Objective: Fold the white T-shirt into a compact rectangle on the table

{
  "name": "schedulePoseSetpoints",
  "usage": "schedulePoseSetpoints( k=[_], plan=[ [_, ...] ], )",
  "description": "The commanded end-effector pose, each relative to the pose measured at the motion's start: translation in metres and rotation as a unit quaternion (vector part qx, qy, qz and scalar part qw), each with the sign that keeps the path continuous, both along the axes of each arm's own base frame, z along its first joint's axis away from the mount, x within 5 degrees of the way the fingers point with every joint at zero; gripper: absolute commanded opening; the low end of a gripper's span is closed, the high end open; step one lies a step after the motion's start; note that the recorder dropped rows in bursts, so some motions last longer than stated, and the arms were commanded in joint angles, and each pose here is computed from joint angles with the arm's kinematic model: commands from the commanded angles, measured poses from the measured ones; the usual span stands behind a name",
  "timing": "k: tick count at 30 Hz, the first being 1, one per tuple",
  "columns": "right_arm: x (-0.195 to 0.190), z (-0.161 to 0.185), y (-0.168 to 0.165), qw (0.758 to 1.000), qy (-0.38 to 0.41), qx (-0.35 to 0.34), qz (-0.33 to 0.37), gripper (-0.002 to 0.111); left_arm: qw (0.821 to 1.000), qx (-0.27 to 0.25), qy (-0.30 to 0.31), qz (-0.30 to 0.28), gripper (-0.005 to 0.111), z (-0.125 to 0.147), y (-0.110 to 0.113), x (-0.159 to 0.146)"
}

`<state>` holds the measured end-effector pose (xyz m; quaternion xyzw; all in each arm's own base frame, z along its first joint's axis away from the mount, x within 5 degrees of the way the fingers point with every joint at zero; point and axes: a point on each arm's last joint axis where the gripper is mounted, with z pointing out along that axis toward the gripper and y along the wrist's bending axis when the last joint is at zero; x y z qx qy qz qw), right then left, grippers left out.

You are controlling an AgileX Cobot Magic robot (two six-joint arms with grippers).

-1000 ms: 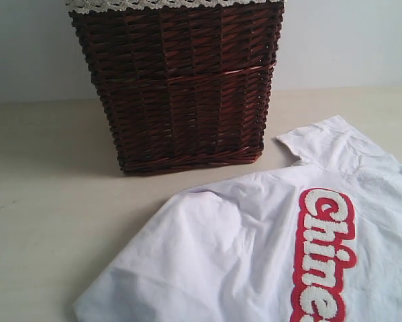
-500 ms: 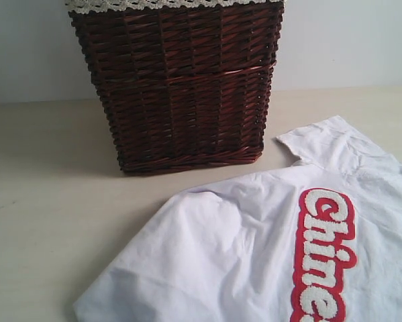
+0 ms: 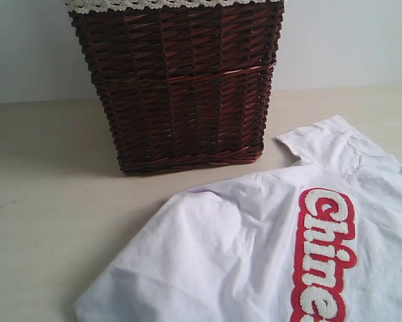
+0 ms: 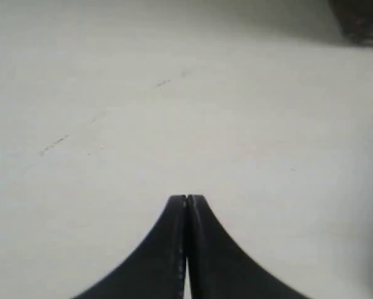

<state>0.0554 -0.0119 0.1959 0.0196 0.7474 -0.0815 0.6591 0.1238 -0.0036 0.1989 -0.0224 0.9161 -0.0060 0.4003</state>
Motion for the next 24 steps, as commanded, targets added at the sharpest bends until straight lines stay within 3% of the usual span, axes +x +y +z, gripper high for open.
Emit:
schedulePoseSetpoints(
  k=[1,7,11,14,16,20,24],
  plan=[
    [0.0,-0.001,0.0,1.0,-0.001,-0.005,0.001,0.005,0.997,0.028,0.076,-0.014,0.002,-0.003,-0.002,0.053],
    [0.0,-0.001,0.0,1.0,-0.001,-0.004,0.001,0.005,0.994,0.033,0.102,-0.016,0.002,-0.002,-0.005,0.094],
    [0.0,-0.001,0.0,1.0,-0.001,-0.004,0.001,0.005,0.996,0.031,0.077,-0.015,0.002,0.011,-0.005,0.104],
    [0.0,-0.001,0.0,1.0,-0.001,-0.004,0.001,0.005,1.0,-0.01,0.006,-0.004,0.002,0.02,-0.009,0.113],
    [0.0,-0.001,0.0,1.0,-0.001,-0.004,0.001,0.005,1.0,0.002,0.0,-0.015,0.002,0.021,-0.009,0.114],
    [0.0,-0.001,0.0,1.0,-0.001,-0.004,0.001,0.005,0.995,0.054,0.078,-0.036,0.002,-0.002,-0.006,0.115],
    [0.0,-0.001,0.0,1.0,-0.001,-0.004,0.001,0.005,0.989,0.058,0.13,-0.032,0.002,-0.02,-0.004,0.117]
  ],
)
